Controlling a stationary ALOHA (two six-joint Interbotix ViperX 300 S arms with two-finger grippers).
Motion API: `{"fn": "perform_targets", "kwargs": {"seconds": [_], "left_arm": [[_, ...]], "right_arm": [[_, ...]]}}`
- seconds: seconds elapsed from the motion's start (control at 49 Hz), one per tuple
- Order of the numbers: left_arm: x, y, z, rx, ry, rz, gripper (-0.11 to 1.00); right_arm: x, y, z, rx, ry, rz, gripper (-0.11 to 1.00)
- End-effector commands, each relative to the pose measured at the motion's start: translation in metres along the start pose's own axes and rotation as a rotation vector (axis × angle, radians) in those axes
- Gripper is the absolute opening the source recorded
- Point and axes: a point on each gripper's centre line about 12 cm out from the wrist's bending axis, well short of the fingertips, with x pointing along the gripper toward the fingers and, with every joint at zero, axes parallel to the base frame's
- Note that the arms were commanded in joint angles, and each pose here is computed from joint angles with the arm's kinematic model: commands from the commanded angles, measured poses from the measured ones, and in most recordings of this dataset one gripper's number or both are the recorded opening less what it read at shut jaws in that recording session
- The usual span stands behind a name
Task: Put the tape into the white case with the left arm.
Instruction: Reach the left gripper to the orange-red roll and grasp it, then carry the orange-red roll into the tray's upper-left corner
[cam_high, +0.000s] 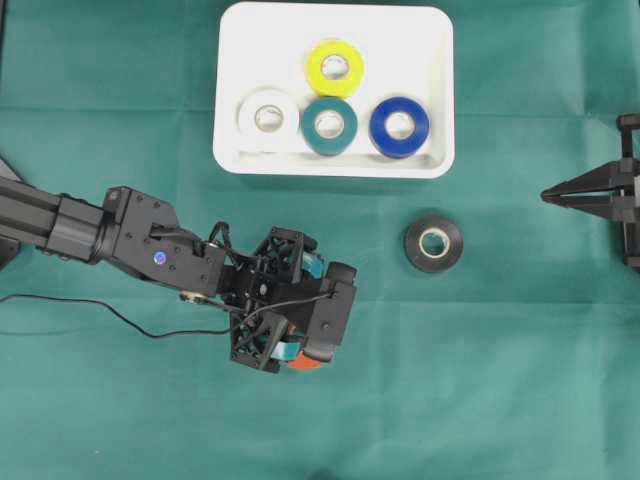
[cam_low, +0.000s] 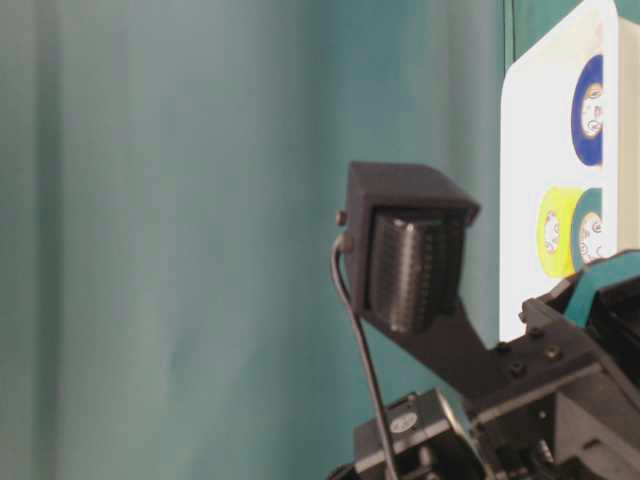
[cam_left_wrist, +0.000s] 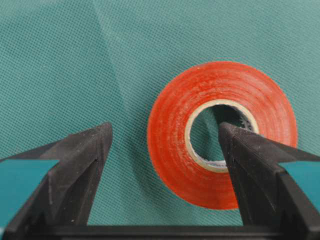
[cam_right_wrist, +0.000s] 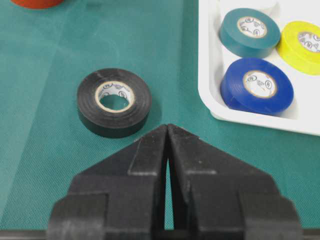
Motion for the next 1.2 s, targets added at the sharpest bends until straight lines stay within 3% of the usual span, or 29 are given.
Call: {"fn": "perform_targets", "kwargs": {"seconds": [0.0, 0.102, 0.163, 0.327, 0.368, 0.653, 0.919, 1.184], "left_arm": [[-0.007, 0.004, 0.013, -0.002, -0.042, 0.008, 0.85], [-0.008, 0.005, 0.013, -0.003, -0.042, 0.009, 0.83], [-0.008, 0.004, 0.012, -0.002, -0.041, 0.008, 0.75], [-0.007, 0.005, 0.010, -0.003, -0.030, 0.008, 0.30], [-0.008, 0.005, 0.010, -0.001, -0.026, 0.008, 0.23], [-0.022, 0.004, 0.014, -0.003, -0.020, 0.005, 0.24], [-0.062, -0.002, 0.027, 0.011, -0.030, -0.005, 0.24], [-0.088, -0.003, 0.026, 0.013, 0.015, -0.011, 0.24]], "right_arm": [[0.000, 0.000, 0.005, 0.000, -0.014, 0.000, -0.09], [0.000, 0.000, 0.005, 0.000, -0.014, 0.000, -0.09], [0.000, 0.000, 0.005, 0.000, -0.014, 0.000, -0.09], [0.000, 0.000, 0.005, 0.000, -0.014, 0.000, -0.09], [0.000, 0.000, 0.005, 0.000, -0.014, 0.000, -0.09], [0.000, 0.000, 0.005, 0.000, -0.014, 0.000, -0.09], [0.000, 0.000, 0.005, 0.000, -0.015, 0.000, -0.09], [0.000, 0.000, 0.005, 0.000, -0.014, 0.000, -0.09]]}}
